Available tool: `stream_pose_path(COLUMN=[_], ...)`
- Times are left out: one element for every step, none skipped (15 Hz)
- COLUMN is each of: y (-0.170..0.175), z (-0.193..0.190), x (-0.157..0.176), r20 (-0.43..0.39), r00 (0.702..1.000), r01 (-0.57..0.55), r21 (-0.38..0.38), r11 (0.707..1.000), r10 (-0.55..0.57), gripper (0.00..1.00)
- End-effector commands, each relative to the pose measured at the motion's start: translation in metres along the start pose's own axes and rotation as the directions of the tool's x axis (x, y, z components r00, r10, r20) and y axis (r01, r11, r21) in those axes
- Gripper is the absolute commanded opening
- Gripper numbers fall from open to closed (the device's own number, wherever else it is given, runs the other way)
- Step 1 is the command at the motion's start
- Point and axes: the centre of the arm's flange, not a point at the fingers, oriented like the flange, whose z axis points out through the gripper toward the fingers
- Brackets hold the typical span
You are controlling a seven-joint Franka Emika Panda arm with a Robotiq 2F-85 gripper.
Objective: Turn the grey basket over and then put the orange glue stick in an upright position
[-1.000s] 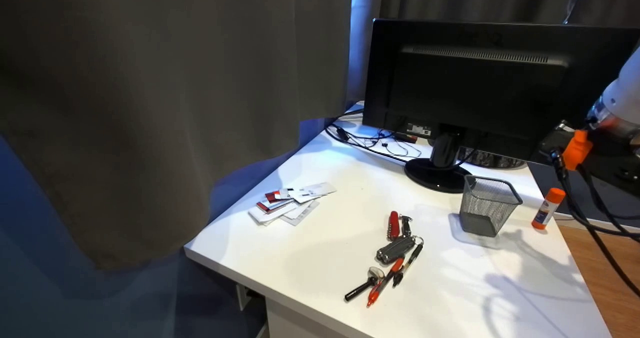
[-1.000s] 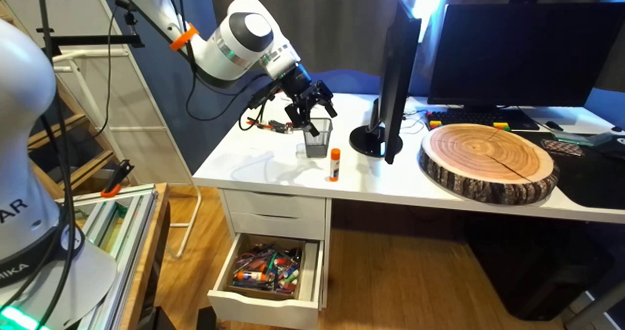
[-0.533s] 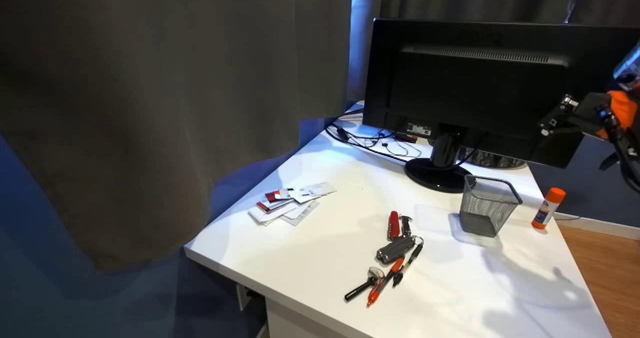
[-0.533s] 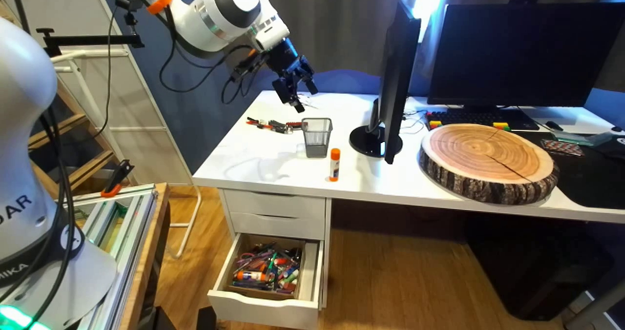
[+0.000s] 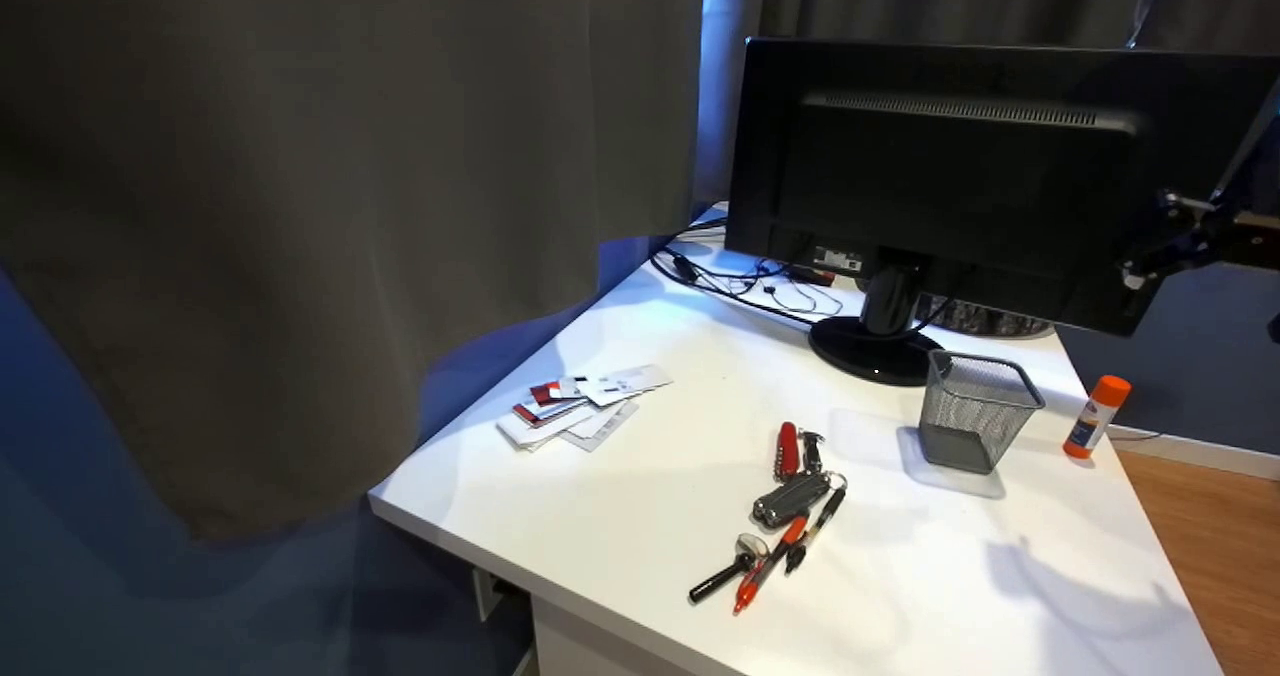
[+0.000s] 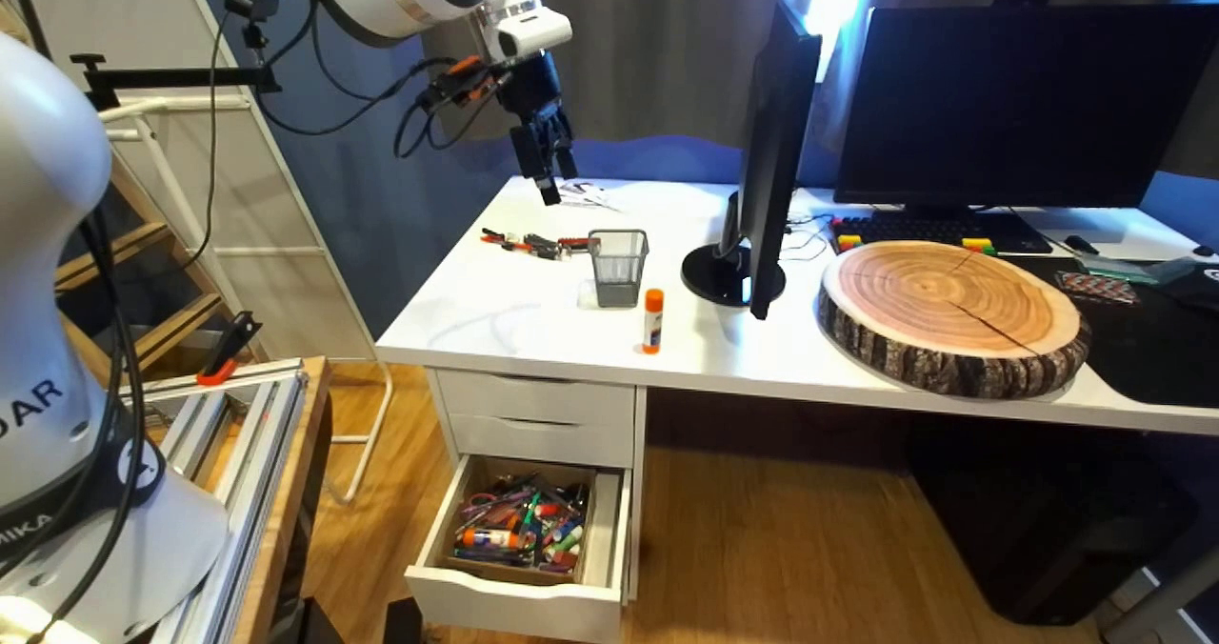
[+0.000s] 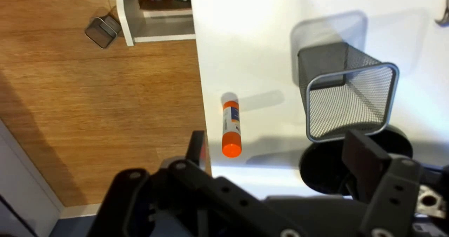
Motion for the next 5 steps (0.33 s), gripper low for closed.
stream_pose_path(y=[-0.001, 0.001, 0.001, 0.002, 0.002], z=[-0.019, -0.007, -0.009, -0.009, -0.008], x=[0.002, -0.002, -0.001, 0.0, 0.0], r20=[0.127, 0.047, 0.056, 0.056, 0.054], r00=[0.981, 0.996, 0.994, 0.994, 0.995], r01=[0.146, 0.083, 0.091, 0.089, 0.089], r21=[0.003, -0.01, -0.007, -0.008, -0.01], r11=[0.989, 0.997, 0.996, 0.996, 0.996], r10=[-0.145, -0.082, -0.09, -0.088, -0.088], gripper=[1.0, 1.0, 1.0, 1.0, 1.0])
